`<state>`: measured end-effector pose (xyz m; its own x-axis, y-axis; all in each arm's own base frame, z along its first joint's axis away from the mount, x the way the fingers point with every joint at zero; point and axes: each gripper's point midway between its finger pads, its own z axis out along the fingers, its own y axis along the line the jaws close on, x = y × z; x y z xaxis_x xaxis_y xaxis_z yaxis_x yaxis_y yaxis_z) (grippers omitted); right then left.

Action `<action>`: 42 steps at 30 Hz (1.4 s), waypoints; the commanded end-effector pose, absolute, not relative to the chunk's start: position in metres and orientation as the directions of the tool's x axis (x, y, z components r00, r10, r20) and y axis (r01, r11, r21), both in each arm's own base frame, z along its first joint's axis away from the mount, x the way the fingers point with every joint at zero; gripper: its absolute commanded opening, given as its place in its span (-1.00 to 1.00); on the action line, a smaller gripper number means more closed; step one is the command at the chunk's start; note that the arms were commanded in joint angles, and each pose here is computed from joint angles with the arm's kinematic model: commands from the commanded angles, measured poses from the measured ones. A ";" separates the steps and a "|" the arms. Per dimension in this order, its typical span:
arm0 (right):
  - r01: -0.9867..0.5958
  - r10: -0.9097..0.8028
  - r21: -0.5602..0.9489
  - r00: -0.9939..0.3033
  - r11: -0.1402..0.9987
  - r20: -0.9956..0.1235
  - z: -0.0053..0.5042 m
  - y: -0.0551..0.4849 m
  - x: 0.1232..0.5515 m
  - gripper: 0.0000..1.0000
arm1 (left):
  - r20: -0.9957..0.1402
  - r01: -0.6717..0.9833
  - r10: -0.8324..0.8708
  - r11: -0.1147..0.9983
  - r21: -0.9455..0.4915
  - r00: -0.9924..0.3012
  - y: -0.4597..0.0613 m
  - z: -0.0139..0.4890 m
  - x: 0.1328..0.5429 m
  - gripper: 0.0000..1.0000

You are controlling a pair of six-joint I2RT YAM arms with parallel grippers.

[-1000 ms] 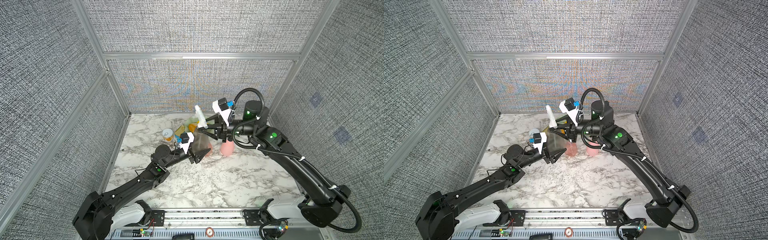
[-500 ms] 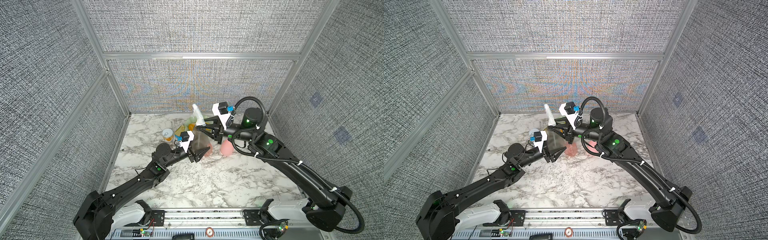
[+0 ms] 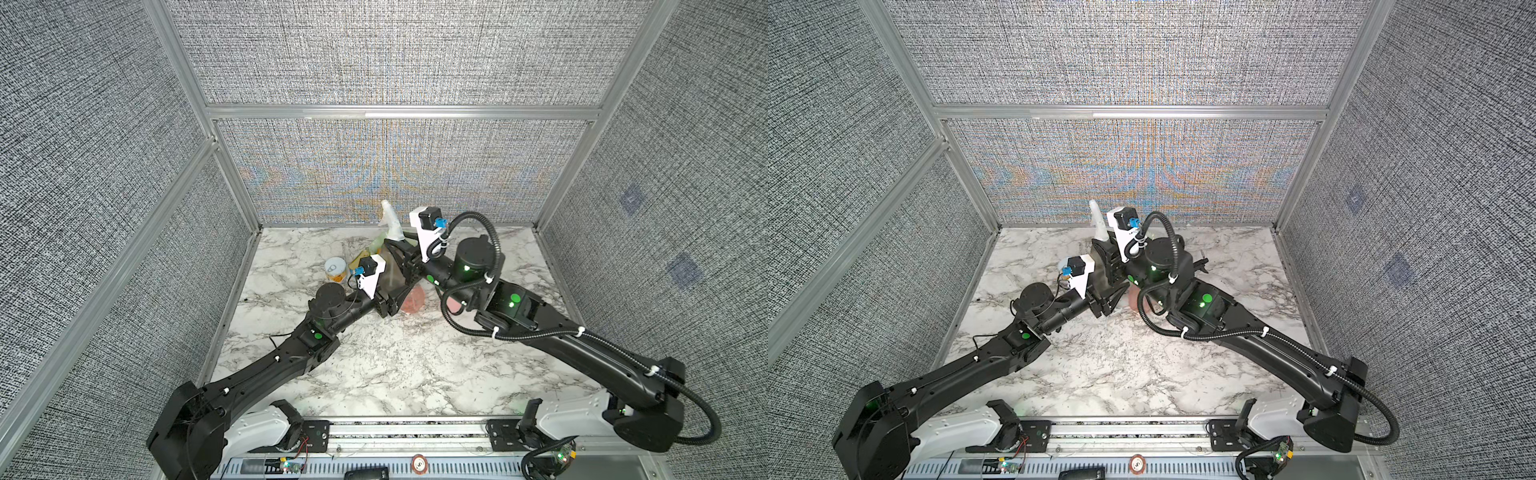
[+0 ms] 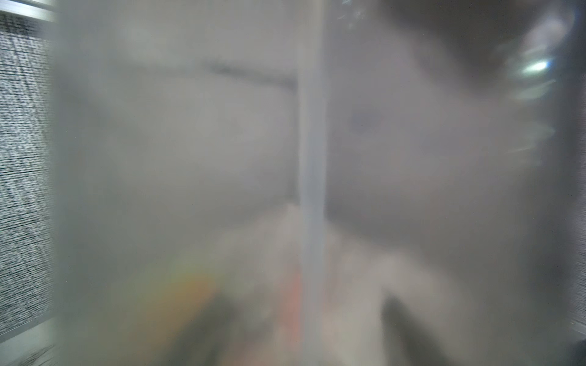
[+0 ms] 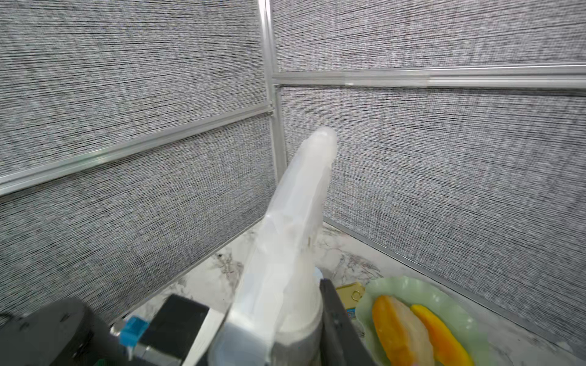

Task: Attach spray nozzles to spray bottles
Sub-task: Screw the spray nozzle on the spray bottle, then place the spray bottle at the center of the board.

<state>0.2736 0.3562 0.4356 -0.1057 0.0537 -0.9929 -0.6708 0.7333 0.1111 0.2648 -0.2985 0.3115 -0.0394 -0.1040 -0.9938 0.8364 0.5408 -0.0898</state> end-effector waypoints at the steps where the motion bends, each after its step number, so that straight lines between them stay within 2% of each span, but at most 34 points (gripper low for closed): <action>1: -0.639 -0.092 0.095 -0.254 0.764 -0.963 0.371 0.374 0.261 -1.00 | -0.994 0.829 -0.093 0.558 -0.007 0.053 -0.299 0.327 0.267 -0.32; 6: -0.586 -0.077 0.065 -0.215 0.808 -0.974 0.372 0.382 0.259 -1.00 | -0.994 0.781 -0.085 0.624 -0.005 0.062 -0.290 0.327 0.277 -0.33; 11: -0.685 -0.074 0.097 -0.216 0.722 -0.974 0.386 0.393 0.244 -1.00 | -0.992 0.735 -0.090 0.678 0.003 0.086 -0.279 0.329 0.282 -0.33; 12: -0.703 -0.070 0.109 -0.221 0.703 -0.973 0.391 0.392 0.242 -0.83 | -0.991 0.733 -0.093 0.680 0.003 0.091 -0.278 0.331 0.282 -0.33; 13: -0.729 -0.066 0.123 -0.225 0.674 -0.972 0.397 0.389 0.238 -0.46 | -0.991 0.734 -0.094 0.679 0.003 0.091 -0.278 0.330 0.281 -0.33; 14: -0.749 -0.060 0.135 -0.228 0.649 -0.972 0.403 0.386 0.235 -0.21 | -0.991 0.738 -0.097 0.674 0.002 0.092 -0.278 0.331 0.281 -0.33; 17: -0.802 -0.020 0.148 -0.196 0.578 -0.980 0.426 0.365 0.221 0.23 | -0.987 0.772 -0.122 0.636 0.002 0.103 -0.282 0.333 0.271 -0.33; 20: -0.861 -0.028 0.119 -0.152 0.494 -0.988 0.434 0.346 0.204 0.45 | -0.979 0.820 -0.158 0.572 0.013 0.127 -0.285 0.341 0.255 -0.32; 23: -0.907 -0.035 0.102 -0.128 0.408 -0.991 0.433 0.330 0.189 0.60 | -0.971 0.845 -0.215 0.534 -0.025 0.107 -0.283 0.347 0.245 -0.30; 26: -0.937 -0.066 0.083 -0.112 0.340 -0.991 0.422 0.326 0.181 0.75 | -0.969 0.895 -0.219 0.446 0.001 0.110 -0.291 0.351 0.228 -0.27; 29: -0.946 -0.099 0.058 -0.094 0.320 -0.991 0.415 0.331 0.182 0.81 | -0.974 0.935 -0.215 0.355 -0.009 0.072 -0.301 0.351 0.216 -0.27; 33: -0.948 -0.122 0.035 -0.077 0.317 -0.990 0.412 0.341 0.190 0.83 | -0.976 0.958 -0.214 0.286 -0.019 0.044 -0.306 0.350 0.207 -0.26; 42: -0.928 -0.124 0.009 -0.060 0.374 -0.990 0.413 0.353 0.213 0.84 | -0.981 0.970 -0.194 0.244 -0.021 0.027 -0.311 0.347 0.202 -0.19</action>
